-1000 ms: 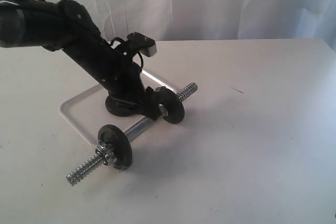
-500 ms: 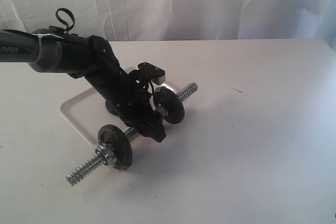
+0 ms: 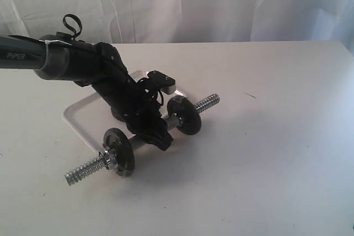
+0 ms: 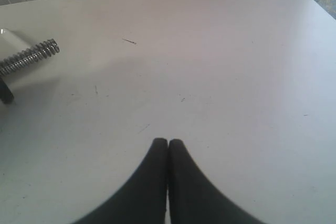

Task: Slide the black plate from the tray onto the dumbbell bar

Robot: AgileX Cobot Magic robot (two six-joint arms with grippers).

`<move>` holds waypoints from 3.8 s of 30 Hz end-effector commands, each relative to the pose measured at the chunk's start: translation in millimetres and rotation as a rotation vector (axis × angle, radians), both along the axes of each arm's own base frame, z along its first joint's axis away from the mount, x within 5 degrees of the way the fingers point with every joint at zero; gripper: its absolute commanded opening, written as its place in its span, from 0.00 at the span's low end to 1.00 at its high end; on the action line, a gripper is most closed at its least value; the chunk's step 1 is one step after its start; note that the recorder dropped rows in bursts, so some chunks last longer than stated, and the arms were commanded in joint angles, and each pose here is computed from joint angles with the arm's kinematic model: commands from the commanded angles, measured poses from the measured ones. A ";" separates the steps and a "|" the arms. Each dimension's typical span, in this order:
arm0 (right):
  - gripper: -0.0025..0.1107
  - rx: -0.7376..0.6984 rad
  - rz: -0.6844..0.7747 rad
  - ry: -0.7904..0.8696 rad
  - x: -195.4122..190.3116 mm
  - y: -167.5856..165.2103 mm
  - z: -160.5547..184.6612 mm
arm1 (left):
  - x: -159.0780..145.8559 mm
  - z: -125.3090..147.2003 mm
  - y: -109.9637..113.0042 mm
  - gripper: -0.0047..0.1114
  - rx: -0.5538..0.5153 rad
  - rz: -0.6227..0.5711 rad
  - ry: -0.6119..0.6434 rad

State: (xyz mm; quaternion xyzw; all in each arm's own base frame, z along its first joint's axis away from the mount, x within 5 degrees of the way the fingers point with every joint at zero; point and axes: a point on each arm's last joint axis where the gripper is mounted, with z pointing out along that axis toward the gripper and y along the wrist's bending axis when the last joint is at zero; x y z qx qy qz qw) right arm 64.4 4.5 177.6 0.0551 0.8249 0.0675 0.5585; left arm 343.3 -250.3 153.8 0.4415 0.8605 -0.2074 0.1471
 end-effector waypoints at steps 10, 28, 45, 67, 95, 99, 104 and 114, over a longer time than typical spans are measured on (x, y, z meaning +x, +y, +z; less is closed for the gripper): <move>0.02 -0.004 -0.004 -0.011 0.0 -0.4 -0.3 | -1.5 60.3 0.7 0.04 -0.109 0.013 -0.178; 0.02 -0.004 -0.004 -0.011 0.0 -0.4 -0.3 | -22.4 105.7 13.4 0.04 -0.160 0.011 -0.261; 0.02 0.220 -0.075 -0.159 4.1 -0.7 13.6 | -66.4 114.2 49.1 0.04 -0.150 0.061 -0.349; 0.02 0.718 -0.194 -0.275 5.9 -3.3 30.7 | -89.2 120.2 151.2 0.04 -0.138 0.438 -0.439; 0.03 -0.172 0.715 0.272 286.9 120.3 145.2 | -110.8 111.1 172.2 0.04 -0.116 0.486 -0.364; 0.32 -0.206 0.881 0.265 319.9 184.5 110.2 | -113.3 104.2 174.1 0.04 -0.086 0.474 -0.361; 0.82 -0.185 0.929 0.279 334.1 227.4 90.4 | -111.6 104.8 175.6 0.04 -0.074 0.476 -0.387; 0.87 -0.292 1.038 0.289 343.2 287.2 56.8 | -106.0 107.5 181.5 0.04 -0.058 0.509 -0.456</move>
